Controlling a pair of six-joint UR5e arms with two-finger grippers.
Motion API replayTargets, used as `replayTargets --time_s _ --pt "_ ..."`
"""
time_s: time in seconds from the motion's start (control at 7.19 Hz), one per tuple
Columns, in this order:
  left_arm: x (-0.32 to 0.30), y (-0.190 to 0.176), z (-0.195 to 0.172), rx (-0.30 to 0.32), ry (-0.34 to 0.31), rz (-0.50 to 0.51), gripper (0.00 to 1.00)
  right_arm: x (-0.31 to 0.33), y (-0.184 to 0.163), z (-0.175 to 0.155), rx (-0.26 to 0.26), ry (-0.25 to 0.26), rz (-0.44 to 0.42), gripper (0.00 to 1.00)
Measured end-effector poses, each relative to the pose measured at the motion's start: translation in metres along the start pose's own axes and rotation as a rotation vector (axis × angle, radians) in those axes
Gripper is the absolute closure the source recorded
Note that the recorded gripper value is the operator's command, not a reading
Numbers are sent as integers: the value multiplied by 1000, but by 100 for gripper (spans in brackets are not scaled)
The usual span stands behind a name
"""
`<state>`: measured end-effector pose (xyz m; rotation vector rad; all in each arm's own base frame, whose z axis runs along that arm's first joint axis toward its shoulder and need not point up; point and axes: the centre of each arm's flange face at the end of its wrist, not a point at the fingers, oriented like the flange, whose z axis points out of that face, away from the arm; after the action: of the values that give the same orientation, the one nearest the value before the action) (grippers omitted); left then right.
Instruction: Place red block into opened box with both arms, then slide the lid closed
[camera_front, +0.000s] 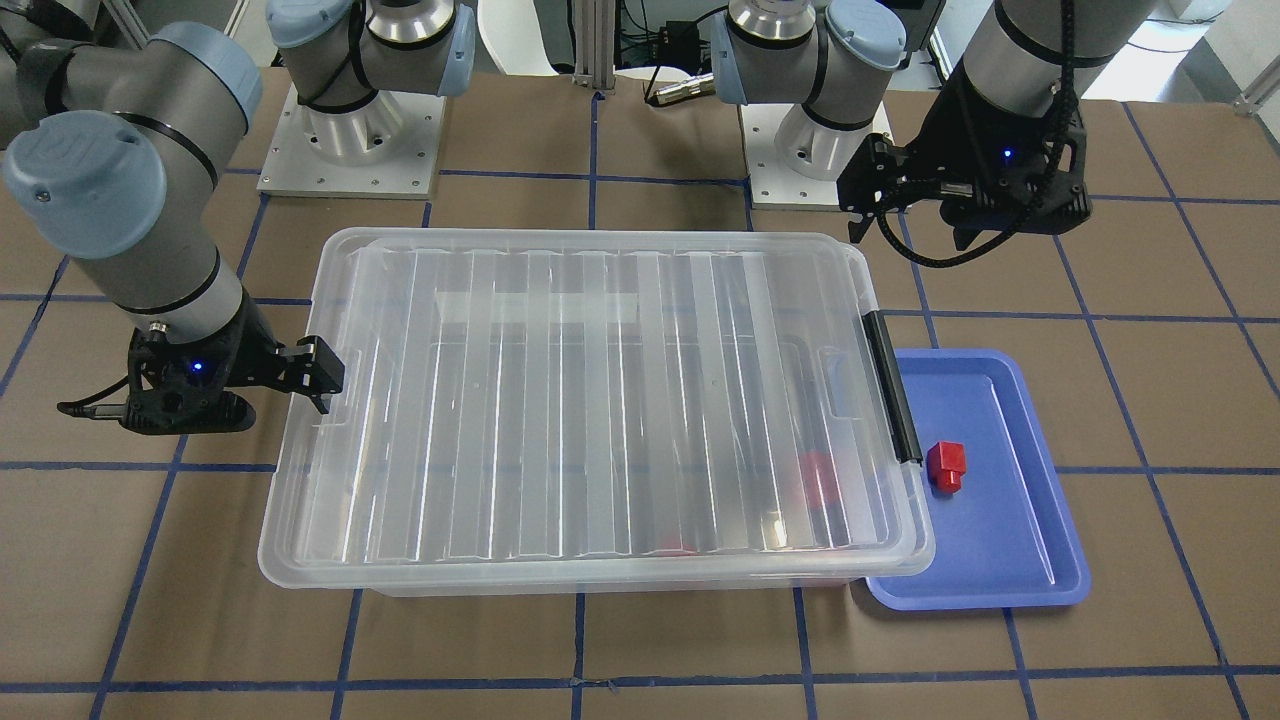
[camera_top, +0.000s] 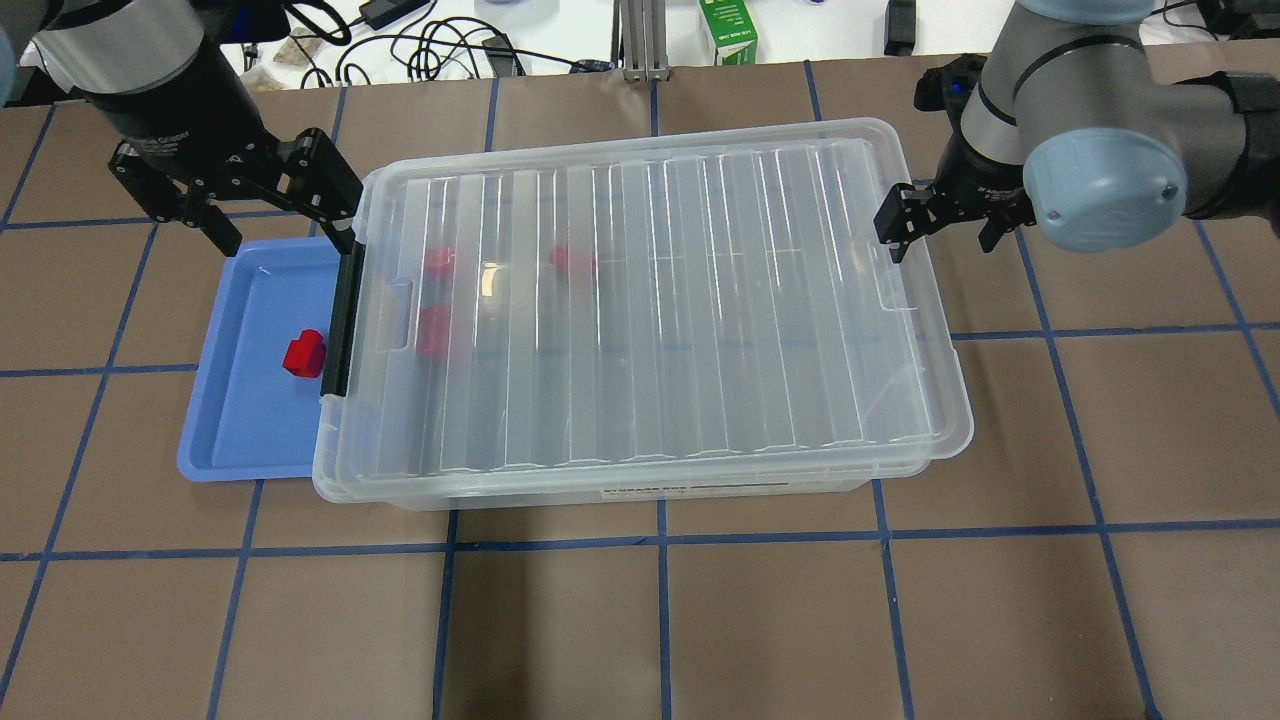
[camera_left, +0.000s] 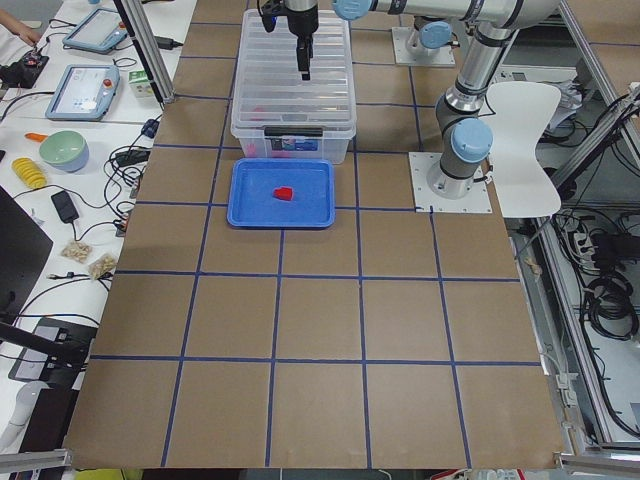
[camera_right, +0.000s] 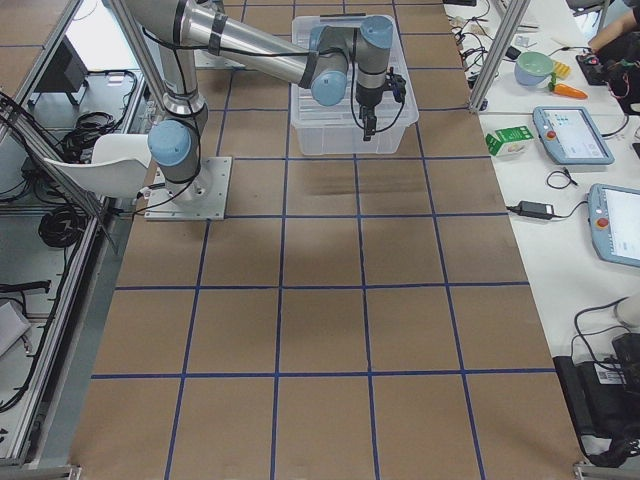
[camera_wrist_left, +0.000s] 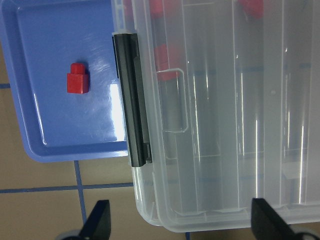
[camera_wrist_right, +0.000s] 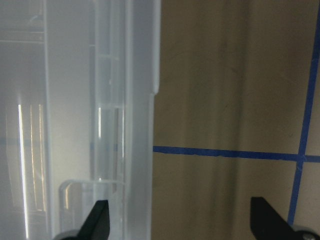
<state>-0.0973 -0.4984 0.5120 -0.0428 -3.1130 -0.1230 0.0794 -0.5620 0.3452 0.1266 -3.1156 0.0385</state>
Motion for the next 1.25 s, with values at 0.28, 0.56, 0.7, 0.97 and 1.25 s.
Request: replayTargets --time_s 0.28,0.56,0.7,0.97,1.25 --pt "-30 -11 6 -3 18 -41 0 20 -1 0 4 2 3 2" --pt "-76 -21 14 -9 25 -31 0 47 -2 -2 7 5 1 1" --pt "-103 -25 25 -22 32 -22 0 63 -2 -3 9 6 0 1" --pt "-150 -36 64 -19 18 18 0 96 1 -5 11 10 5 0" --pt "-178 -42 106 -2 -3 88 0 131 6 -7 11 14 35 0"
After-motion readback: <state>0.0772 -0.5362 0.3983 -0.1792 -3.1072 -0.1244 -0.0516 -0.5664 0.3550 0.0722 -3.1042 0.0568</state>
